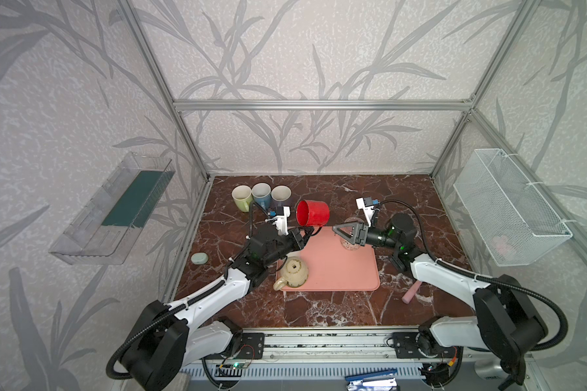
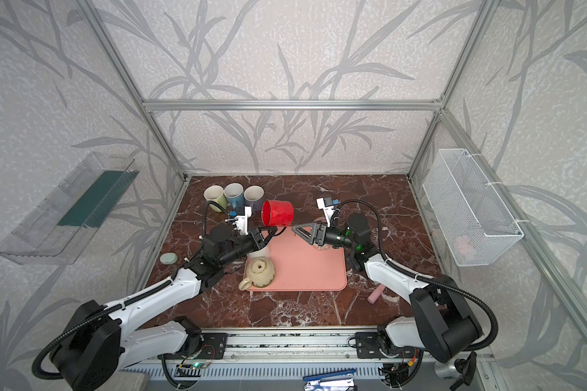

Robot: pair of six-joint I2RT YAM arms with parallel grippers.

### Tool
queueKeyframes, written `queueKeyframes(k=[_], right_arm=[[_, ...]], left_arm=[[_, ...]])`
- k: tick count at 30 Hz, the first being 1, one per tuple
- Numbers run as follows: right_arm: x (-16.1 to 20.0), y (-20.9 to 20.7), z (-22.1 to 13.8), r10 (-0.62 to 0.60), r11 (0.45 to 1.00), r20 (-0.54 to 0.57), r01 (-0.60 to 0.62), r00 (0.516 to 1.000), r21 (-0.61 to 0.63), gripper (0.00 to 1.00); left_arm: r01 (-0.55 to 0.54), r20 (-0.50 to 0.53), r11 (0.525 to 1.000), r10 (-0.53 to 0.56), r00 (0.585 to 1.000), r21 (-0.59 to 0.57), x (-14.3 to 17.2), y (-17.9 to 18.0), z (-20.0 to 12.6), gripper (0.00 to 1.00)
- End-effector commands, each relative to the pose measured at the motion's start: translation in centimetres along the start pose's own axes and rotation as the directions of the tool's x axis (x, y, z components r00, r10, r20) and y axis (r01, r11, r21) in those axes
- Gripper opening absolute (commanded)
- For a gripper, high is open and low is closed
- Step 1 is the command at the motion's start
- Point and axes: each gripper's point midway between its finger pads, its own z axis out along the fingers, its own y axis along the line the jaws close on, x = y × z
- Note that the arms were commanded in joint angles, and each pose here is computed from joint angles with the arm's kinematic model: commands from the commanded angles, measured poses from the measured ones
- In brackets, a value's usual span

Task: Turn the mug right side up
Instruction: Place the mug at the top-center of the table.

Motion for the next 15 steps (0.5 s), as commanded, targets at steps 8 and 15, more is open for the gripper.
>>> queueKeyframes(k=[8,15], right_arm=[[1.9,-1.1,-2.4,-0.08,0.982,-0.046,0.087,0.996,0.17,0.73],[2.5,-1.0,-3.6,-0.127,0.967,-0.059,0.137,0.99,0.214,0.73]], left_arm=[[-0.086,0.039,0.988,0.092,0.995,-0.129,-4.1,-0.4,0.4,0.0],[-0.137,-0.03,0.952,0.134,0.991,-0.272,-5.6,1.0,1.4,0.0]])
